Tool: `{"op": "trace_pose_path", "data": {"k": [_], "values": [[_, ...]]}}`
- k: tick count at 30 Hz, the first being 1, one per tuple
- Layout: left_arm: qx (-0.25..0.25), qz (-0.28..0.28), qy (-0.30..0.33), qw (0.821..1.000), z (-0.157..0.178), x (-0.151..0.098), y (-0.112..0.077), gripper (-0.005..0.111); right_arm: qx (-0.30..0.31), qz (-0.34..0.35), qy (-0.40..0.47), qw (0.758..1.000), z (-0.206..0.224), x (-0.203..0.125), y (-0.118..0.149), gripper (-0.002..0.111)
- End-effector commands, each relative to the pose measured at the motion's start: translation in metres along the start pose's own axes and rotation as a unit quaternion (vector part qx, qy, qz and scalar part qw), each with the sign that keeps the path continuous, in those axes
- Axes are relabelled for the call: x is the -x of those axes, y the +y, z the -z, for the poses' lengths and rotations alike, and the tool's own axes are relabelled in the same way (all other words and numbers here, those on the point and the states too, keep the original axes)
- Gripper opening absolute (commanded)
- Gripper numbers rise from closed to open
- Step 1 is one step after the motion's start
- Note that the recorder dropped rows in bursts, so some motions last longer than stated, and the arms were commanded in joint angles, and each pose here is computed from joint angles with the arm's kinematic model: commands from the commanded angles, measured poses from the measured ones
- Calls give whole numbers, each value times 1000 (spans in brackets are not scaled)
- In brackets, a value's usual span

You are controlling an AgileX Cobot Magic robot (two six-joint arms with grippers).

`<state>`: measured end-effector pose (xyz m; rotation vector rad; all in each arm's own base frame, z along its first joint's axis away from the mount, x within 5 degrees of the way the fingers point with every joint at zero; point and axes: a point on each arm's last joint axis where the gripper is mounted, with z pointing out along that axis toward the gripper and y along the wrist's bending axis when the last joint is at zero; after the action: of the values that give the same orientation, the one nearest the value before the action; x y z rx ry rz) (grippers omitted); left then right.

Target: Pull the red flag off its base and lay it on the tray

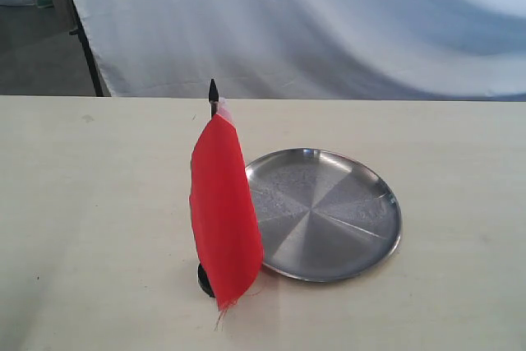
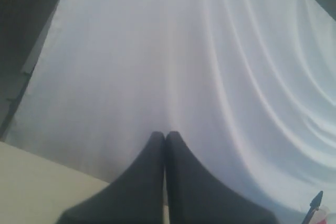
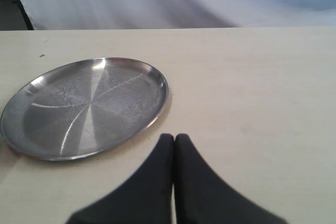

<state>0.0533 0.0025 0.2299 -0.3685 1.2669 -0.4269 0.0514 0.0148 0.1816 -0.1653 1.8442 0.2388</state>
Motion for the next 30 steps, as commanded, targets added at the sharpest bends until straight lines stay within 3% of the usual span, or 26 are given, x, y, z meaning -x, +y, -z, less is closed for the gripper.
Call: {"op": "trace_pose_path", "data": {"k": [1,4,12,17,22,30], "values": [[-1,24,0,1000,0,-1,0,0,-3,2,0,1000,0,-1,0,0],[7,-10,29,999,0,-2,-1,0,-3,2,0,1000,0,-1,0,0],[-1,-27,16,1000,2,47,-29,0,-3,2,0,1000,0,-1,0,0],[4,-33,29,999,2,63,-39,0,-3,2,0,1000,0,-1,0,0],[3,-68,123,990,-20,67,-50,0,-3,2,0,1000,0,-1,0,0],[-118,-69,318,938,-69,40,-74,0,-3,2,0,1000,0,-1,0,0]]}}
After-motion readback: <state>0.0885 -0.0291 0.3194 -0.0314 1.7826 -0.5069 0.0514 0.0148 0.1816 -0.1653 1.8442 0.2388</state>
